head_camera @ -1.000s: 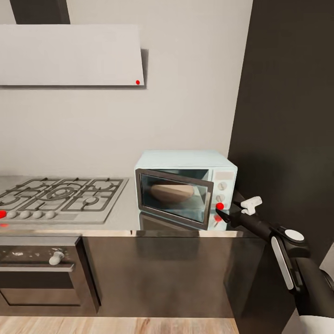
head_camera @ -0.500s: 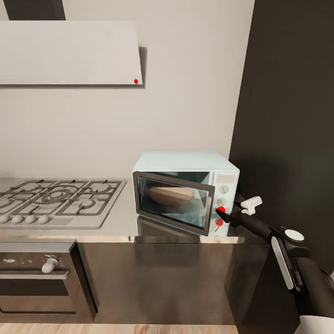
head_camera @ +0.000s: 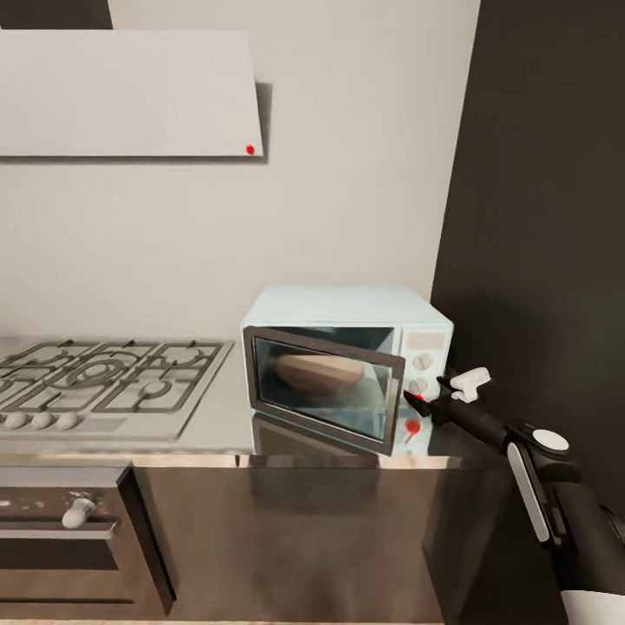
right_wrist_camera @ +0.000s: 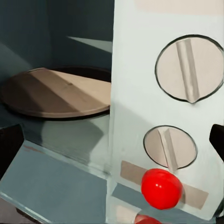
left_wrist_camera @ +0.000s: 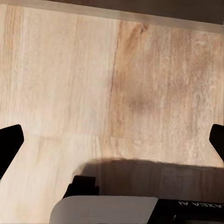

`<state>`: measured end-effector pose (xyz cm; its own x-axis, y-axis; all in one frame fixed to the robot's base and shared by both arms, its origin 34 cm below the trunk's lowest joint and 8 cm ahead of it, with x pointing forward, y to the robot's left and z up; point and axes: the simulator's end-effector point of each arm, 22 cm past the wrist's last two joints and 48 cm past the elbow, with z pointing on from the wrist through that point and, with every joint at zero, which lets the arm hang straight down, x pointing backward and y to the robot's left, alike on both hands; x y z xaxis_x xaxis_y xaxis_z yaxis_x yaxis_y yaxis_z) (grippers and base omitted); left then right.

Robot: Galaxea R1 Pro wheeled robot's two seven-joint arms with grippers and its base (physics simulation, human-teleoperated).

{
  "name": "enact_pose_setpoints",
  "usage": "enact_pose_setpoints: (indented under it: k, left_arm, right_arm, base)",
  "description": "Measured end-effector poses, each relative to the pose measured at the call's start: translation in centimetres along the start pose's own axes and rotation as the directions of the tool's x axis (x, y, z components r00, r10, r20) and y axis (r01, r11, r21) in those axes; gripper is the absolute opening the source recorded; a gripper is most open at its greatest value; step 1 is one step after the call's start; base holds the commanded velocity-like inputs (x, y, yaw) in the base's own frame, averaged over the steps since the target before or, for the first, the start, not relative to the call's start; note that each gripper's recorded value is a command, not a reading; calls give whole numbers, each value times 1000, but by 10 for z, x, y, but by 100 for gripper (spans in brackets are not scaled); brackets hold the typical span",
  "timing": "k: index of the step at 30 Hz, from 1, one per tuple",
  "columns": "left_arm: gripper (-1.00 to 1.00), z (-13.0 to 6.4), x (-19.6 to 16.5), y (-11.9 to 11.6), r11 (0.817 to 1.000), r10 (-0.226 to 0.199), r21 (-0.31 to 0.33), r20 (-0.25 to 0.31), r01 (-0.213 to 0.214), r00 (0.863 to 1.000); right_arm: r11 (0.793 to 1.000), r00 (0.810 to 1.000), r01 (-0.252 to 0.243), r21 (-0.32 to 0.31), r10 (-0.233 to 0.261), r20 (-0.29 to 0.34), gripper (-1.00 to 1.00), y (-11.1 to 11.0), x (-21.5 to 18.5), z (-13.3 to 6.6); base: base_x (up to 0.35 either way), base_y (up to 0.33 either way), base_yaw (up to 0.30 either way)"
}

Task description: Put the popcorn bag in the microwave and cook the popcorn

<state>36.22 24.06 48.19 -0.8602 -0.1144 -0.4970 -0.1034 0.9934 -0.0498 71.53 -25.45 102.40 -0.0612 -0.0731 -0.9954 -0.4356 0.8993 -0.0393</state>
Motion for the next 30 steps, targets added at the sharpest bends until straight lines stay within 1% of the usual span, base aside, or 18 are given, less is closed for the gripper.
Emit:
enact_pose_setpoints:
  k: [9, 12, 18, 25, 30]
  left_arm:
    - [100, 0, 0, 0, 1000, 0, 0, 0, 0, 1000]
    - [100, 0, 0, 0, 1000, 0, 0, -1, 0, 1000]
    - [100, 0, 0, 0, 1000, 0, 0, 0, 0, 1000]
    - [100, 0, 0, 0, 1000, -1, 0, 0, 1, 1000]
    - [100, 0, -1, 0, 1000, -1, 0, 1, 1, 1000]
  right_arm:
    - [1000, 1000, 0, -1, 0, -1, 100, 0, 1, 1]
    - [1000, 1000, 0, -2, 0, -2, 100, 1, 1, 1]
    - [1000, 1000, 1, -3, -1, -2, 100, 2, 1, 1]
    - [1000, 1000, 3, -3, -3, -1, 100, 2, 0, 1]
    - [1000, 1000, 0, -2, 0, 0, 100, 1, 0, 1]
  base:
    - [40, 0, 5]
    - [0, 0, 189]
    - [0, 0, 60]
    - [0, 0, 240]
    - [0, 0, 46]
